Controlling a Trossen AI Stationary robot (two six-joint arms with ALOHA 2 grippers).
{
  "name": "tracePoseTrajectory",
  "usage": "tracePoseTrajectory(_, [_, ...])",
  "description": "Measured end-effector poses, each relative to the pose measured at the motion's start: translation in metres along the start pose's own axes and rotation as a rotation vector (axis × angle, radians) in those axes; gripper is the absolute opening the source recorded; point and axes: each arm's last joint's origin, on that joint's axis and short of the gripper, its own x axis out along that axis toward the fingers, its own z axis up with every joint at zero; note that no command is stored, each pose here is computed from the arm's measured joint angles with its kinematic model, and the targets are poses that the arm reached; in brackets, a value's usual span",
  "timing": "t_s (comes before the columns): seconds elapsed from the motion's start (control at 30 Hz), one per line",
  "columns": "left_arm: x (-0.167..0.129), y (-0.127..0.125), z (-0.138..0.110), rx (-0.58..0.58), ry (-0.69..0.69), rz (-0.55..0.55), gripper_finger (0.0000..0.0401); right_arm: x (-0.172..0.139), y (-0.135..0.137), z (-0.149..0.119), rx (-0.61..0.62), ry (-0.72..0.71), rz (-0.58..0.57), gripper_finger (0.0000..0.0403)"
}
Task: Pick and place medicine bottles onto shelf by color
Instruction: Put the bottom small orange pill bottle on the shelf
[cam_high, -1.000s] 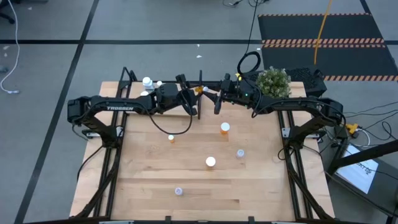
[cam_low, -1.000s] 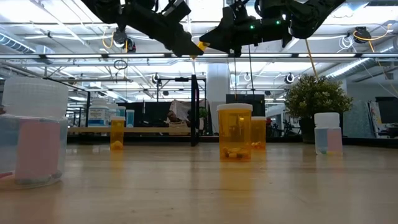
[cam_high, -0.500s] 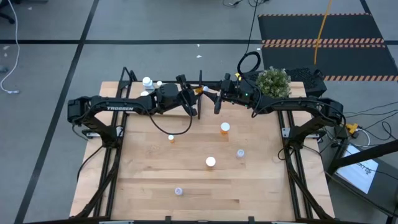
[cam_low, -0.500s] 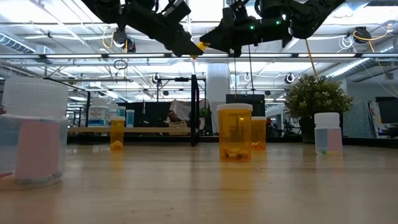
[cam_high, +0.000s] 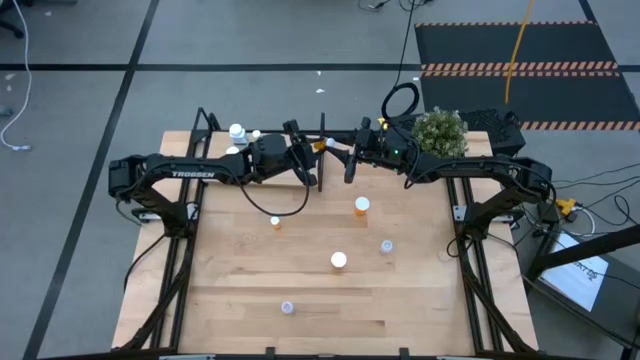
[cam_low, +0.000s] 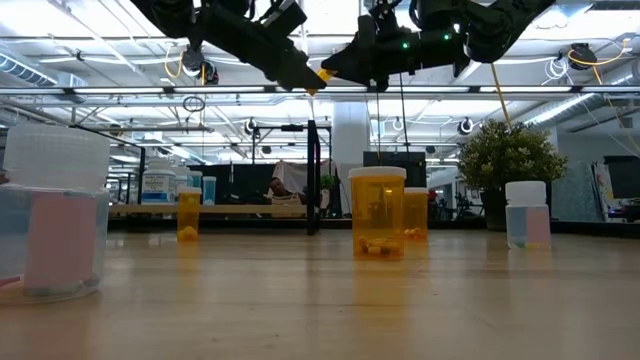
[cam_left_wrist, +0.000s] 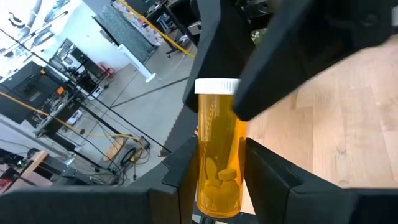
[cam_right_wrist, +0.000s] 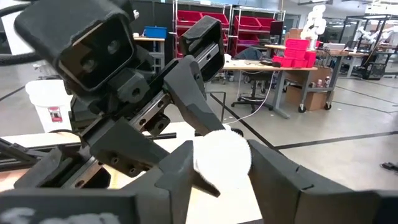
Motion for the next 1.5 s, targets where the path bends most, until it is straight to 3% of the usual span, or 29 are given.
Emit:
tracePoseTrajectory(0.33, [-0.001,0.005,0.002,-0.143,-0.022,0.02,0.0119,0.0,0.001,0.0,-0.028,-0.002,0.045,0.0293])
tracePoseTrajectory(0.53, [-0.01,0.022,0.003,-0.346,-0.05,-0.007,0.0119,0.0,0.002,0.0,-0.032,0.002,0.052,0.033])
tracePoseTrajectory(0.7, [-0.018,0.039,0.003,-0.526,-0.161,-0.244,0.0119,-0.002,0.002,-0.002,-0.092,0.041,0.057,0.0325])
tracePoseTrajectory(0.83, [-0.018,0.047,0.003,-0.564,-0.25,-0.402,0.0119,-0.002,0.002,-0.004,-0.096,0.055,0.059,0.0315])
tracePoseTrajectory(1.0, [-0.01,0.04,-0.001,-0.54,-0.27,-0.458,0.0119,-0.002,0.004,-0.002,-0.056,0.039,0.074,0.0301])
tracePoseTrajectory(1.2, [0.001,0.028,0.002,-0.516,-0.333,-0.474,0.012,-0.002,0.007,0.002,0.005,-0.005,0.189,0.0273])
tracePoseTrajectory(1.5, [0.002,0.024,0.007,-0.503,-0.38,-0.478,0.012,-0.002,0.008,0.003,0.027,-0.017,0.216,0.0192])
